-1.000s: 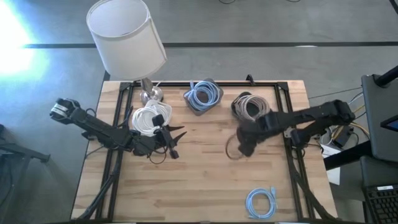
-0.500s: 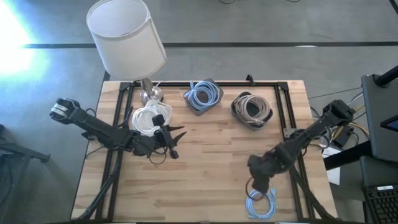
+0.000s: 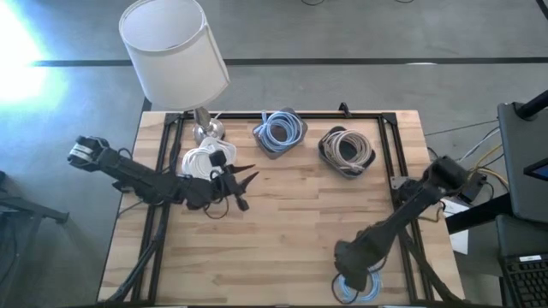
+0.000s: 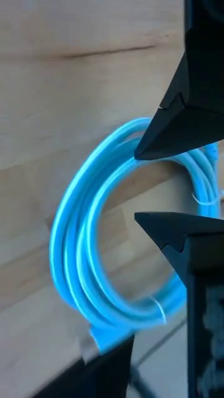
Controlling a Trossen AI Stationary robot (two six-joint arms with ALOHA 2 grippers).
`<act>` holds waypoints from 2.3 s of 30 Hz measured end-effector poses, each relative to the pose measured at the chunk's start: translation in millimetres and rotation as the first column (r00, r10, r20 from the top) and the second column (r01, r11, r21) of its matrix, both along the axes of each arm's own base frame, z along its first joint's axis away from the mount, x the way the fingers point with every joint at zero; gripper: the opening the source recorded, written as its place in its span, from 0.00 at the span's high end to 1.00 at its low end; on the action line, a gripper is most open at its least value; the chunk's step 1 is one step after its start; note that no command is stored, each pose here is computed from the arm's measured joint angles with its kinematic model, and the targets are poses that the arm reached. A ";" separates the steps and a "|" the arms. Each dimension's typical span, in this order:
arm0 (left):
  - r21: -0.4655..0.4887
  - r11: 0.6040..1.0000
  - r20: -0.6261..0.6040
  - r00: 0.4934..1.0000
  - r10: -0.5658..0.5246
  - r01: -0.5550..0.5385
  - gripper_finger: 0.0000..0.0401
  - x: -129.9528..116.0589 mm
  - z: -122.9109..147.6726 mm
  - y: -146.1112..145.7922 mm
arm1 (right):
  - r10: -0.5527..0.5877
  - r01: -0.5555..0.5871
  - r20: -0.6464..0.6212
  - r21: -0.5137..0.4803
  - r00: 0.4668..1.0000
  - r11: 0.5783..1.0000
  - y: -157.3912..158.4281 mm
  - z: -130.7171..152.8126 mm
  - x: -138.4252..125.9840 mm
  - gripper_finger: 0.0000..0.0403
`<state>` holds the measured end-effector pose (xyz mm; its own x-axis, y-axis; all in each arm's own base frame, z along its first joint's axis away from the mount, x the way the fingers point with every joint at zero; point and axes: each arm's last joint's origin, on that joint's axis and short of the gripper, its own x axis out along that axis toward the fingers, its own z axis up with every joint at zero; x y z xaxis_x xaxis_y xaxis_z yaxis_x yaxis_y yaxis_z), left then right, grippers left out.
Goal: Sort HDMI cables
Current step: Put the light blue HDMI cable into the black bin
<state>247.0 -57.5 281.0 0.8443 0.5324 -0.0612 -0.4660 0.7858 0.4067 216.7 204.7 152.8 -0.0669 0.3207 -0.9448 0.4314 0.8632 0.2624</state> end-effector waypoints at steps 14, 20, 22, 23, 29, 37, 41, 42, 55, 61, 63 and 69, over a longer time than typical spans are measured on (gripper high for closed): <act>-0.001 0.999 0.001 0.999 0.049 -0.049 0.72 2.8 0.1 13.2 | 0.224 -0.238 -0.107 -0.134 0.969 0.962 24.2 2.0 29.0 0.69; -0.014 1.000 0.007 1.000 0.026 -0.026 0.72 3.2 0.0 12.6 | 0.239 -0.267 -0.132 -0.263 0.962 0.927 19.0 21.1 27.5 0.70; -0.016 1.000 0.006 1.000 0.015 -0.015 0.72 3.4 -0.1 12.4 | 0.243 -0.273 -0.138 -0.273 0.960 0.923 18.6 23.1 26.3 0.69; -0.017 1.000 0.007 1.000 0.005 -0.005 0.72 3.5 -0.1 12.1 | 0.247 -0.274 -0.130 -0.272 0.960 0.922 19.1 22.6 26.4 0.69; -0.018 1.000 0.007 1.000 0.001 -0.001 0.72 3.6 -0.2 12.0 | 0.266 -0.280 -0.090 -0.231 0.960 0.932 24.5 11.8 30.2 0.70; -0.019 1.000 0.006 1.000 0.001 -0.001 0.72 3.6 -0.2 12.0 | 0.309 -0.325 -0.116 -0.167 0.944 0.931 31.0 -2.0 32.1 0.70; -0.018 1.000 0.003 1.000 0.001 -0.001 0.72 3.5 -0.5 12.0 | 0.333 -0.353 -0.125 -0.211 0.935 0.912 33.0 -13.8 32.4 0.70; -0.017 1.000 0.001 1.000 0.001 -0.001 0.72 3.5 -0.7 12.0 | 0.341 -0.362 -0.130 -0.218 0.931 0.906 33.8 -16.8 32.4 0.70; -0.015 1.000 -0.008 1.000 0.001 -0.001 0.72 3.4 -1.5 12.0 | 0.377 -0.393 -0.115 -0.196 0.919 0.898 31.8 -13.1 38.7 0.89; -0.034 0.999 -0.002 1.000 0.003 -0.003 0.72 3.4 -2.2 12.1 | 0.329 -0.325 -0.024 -0.240 0.944 0.915 8.2 16.1 49.9 0.96; -0.040 0.999 -0.002 1.000 0.004 -0.004 0.72 3.3 -2.6 12.1 | 0.315 -0.294 0.024 -0.300 0.949 0.908 -1.6 24.5 55.2 0.95; -0.039 0.999 -0.014 1.000 0.004 -0.004 0.72 3.1 -3.8 12.0 | 0.325 -0.134 0.212 -0.613 0.921 0.778 -42.8 57.5 74.9 0.95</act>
<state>250.2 -45.5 277.1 0.8411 0.5326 -0.0941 -0.4634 0.7994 0.3823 291.6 161.9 210.3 0.2401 -0.2794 -0.9297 0.1865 0.9531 -0.2383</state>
